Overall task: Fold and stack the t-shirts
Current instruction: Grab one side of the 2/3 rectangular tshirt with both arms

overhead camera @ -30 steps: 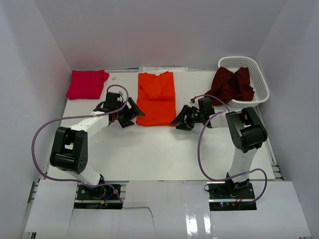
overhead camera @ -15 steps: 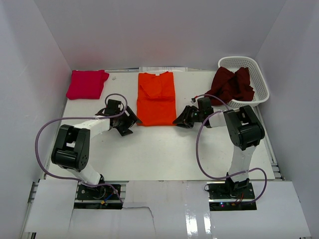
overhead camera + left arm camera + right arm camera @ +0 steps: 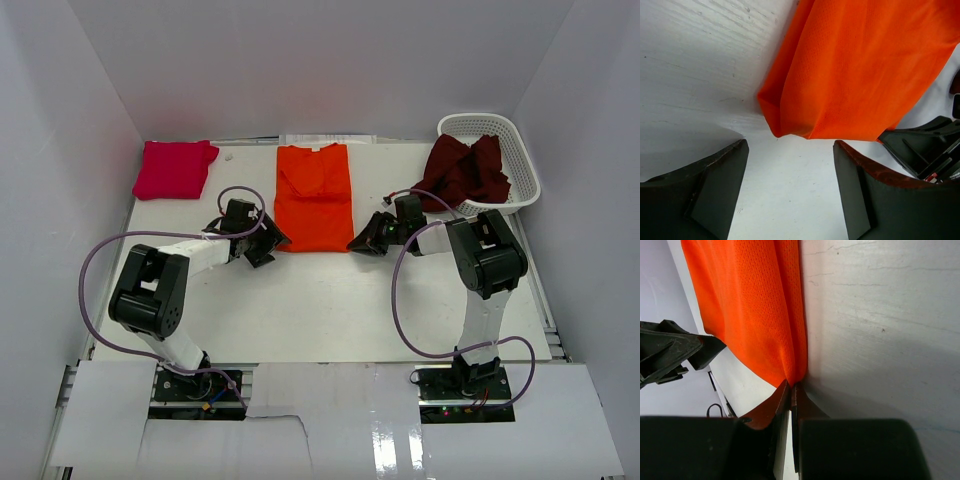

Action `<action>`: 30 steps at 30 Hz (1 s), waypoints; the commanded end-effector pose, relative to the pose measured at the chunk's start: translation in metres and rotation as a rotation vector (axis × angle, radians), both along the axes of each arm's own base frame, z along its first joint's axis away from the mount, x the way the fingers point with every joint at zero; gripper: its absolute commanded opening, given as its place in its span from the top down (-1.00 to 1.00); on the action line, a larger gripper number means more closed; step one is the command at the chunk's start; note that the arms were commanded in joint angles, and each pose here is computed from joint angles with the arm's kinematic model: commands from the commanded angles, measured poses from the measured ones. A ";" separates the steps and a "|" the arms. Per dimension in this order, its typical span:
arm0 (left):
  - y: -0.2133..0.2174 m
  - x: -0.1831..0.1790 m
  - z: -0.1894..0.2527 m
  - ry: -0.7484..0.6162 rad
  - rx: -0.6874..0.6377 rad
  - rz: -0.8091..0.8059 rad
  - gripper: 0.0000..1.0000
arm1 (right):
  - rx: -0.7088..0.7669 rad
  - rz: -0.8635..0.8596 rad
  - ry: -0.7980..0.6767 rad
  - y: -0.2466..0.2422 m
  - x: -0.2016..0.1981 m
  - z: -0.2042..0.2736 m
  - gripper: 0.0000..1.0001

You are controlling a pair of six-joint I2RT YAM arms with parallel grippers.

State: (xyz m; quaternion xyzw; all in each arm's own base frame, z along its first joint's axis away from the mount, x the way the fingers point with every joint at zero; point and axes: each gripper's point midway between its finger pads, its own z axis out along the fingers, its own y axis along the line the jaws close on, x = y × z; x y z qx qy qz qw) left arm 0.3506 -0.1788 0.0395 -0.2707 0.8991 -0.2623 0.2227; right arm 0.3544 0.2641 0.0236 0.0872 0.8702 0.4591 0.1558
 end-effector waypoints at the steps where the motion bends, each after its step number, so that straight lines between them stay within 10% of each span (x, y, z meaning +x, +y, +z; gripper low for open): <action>1: 0.023 -0.010 -0.029 0.069 0.113 0.077 -0.57 | 0.022 0.005 -0.079 0.006 0.013 0.021 0.85; 20: 0.025 -0.010 -0.051 0.128 0.064 0.170 -0.01 | 0.034 0.032 -0.096 0.007 0.008 0.025 0.85; 28: 0.028 -0.012 -0.056 0.148 0.064 0.168 1.00 | 0.033 0.034 -0.098 0.007 0.008 0.025 0.85; 30: 0.028 -0.014 -0.057 0.156 0.065 0.165 1.00 | 0.031 0.035 -0.098 0.007 0.007 0.026 0.85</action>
